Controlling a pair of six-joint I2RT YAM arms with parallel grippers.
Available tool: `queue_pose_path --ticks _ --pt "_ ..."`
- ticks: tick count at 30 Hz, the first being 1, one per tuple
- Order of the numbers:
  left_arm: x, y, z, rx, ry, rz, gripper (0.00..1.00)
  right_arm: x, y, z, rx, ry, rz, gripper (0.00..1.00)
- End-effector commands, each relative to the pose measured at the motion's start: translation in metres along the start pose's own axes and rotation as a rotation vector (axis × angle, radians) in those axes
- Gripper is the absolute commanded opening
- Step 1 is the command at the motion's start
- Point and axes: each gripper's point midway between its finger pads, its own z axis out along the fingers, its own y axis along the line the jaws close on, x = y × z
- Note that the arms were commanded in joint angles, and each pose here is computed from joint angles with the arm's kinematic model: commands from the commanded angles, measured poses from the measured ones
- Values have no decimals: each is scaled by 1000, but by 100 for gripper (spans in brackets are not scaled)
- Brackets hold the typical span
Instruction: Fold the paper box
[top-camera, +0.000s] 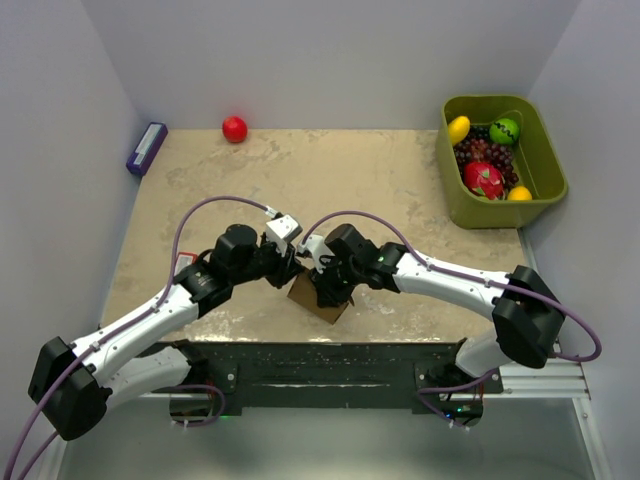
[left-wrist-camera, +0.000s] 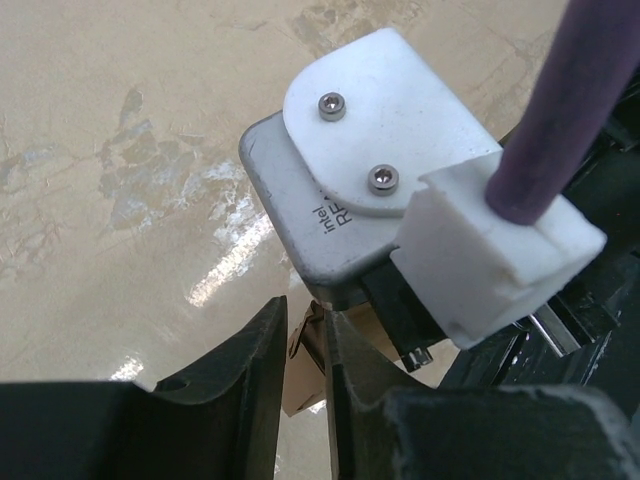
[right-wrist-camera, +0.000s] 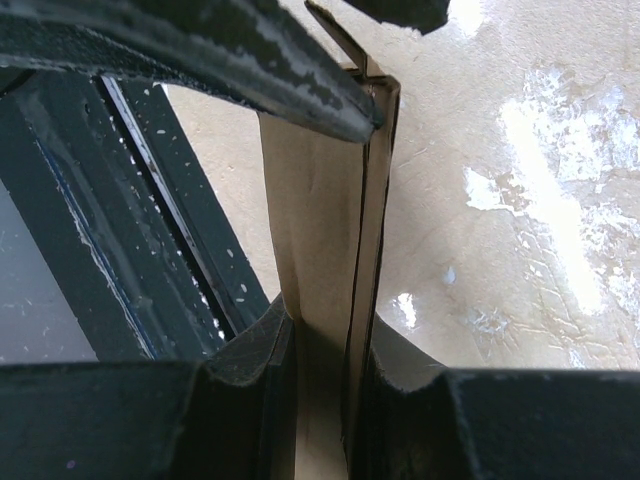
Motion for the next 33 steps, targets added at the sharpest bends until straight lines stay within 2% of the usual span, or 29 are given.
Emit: queue_pose_path --ticks 1,8,16,20,24,25,26,28,33 --pt "-16 -3 0 13 -50 28 25 -20 2 -9 -7 -52 -30 3" --pt "-12 0 1 6 -33 34 22 -17 -2 -5 14 -32 -22 2" --pt "-9 -1 2 0 -22 6 0 -16 -11 -4 63 -26 -11 2" --pt "-9 -2 4 -7 -33 -63 0 -14 -21 -2 120 -16 1 2" --pt "-6 6 8 -95 -71 -142 0 -14 -28 1 150 -16 0 2" --pt "11 7 10 -106 -49 -182 0 -14 -29 1 157 -13 -1 2" --pt "3 6 13 -103 -101 -189 0 -13 -31 2 162 -6 1 2" --pt "13 11 14 -129 -109 -215 0 -11 -34 3 176 2 -1 2" --pt "13 18 11 -155 -218 -198 0 -4 -46 10 232 28 5 2"
